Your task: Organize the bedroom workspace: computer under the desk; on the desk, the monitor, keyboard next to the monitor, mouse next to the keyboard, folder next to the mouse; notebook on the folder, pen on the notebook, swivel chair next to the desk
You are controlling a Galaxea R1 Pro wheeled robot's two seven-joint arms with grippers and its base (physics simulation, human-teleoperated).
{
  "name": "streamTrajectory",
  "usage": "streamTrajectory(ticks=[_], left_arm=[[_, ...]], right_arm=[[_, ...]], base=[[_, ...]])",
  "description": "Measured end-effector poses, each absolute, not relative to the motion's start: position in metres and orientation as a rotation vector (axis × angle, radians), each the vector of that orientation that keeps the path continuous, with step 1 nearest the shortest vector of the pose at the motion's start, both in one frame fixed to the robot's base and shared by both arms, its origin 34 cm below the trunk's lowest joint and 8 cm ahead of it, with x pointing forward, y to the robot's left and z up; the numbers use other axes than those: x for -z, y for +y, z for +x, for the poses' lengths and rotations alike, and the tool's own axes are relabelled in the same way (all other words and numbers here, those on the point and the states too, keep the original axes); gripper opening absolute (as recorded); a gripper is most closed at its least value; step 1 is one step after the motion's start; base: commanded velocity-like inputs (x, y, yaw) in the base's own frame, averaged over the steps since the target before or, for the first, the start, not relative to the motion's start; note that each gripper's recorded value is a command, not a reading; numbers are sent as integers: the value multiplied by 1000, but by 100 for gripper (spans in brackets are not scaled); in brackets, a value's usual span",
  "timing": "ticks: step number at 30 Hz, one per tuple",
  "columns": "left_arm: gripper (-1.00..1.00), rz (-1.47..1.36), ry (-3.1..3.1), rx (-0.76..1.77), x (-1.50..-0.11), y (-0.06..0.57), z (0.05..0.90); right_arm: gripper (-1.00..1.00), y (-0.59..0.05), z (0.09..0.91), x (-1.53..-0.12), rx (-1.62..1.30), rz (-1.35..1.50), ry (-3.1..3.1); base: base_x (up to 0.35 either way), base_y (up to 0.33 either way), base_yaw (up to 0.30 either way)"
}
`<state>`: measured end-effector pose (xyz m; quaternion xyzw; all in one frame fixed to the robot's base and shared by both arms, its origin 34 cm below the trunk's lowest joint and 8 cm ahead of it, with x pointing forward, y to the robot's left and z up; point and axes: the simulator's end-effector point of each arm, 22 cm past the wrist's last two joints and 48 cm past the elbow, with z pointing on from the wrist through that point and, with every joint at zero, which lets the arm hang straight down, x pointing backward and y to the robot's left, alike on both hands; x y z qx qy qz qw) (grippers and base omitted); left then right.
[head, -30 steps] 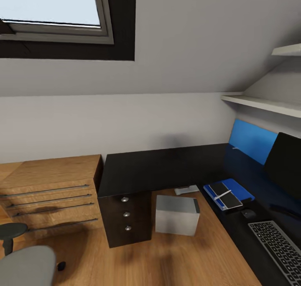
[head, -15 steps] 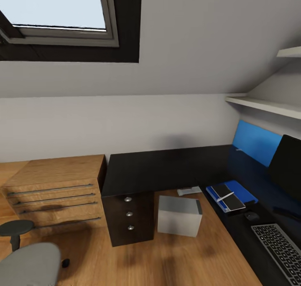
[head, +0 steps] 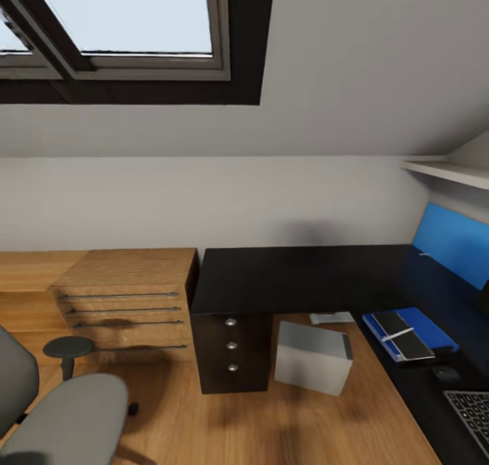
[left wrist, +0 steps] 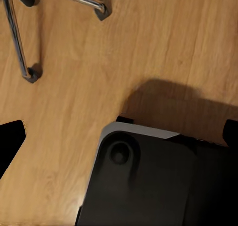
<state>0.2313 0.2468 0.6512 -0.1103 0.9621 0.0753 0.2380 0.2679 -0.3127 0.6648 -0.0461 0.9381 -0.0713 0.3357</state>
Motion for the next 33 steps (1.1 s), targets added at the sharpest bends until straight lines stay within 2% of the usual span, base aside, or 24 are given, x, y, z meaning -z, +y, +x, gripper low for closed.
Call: streamTrajectory(ticks=[18, 33], left_arm=[[100, -294, 2669, -223, -650, 250, 213], [100, -293, 2674, -224, -650, 250, 212]], right_arm=[[100, -312, 265, -668, 185, -120, 2448], [100, -311, 265, -668, 183, -120, 2449]], base=[[-5, 0, 230], [-251, -39, 266]])
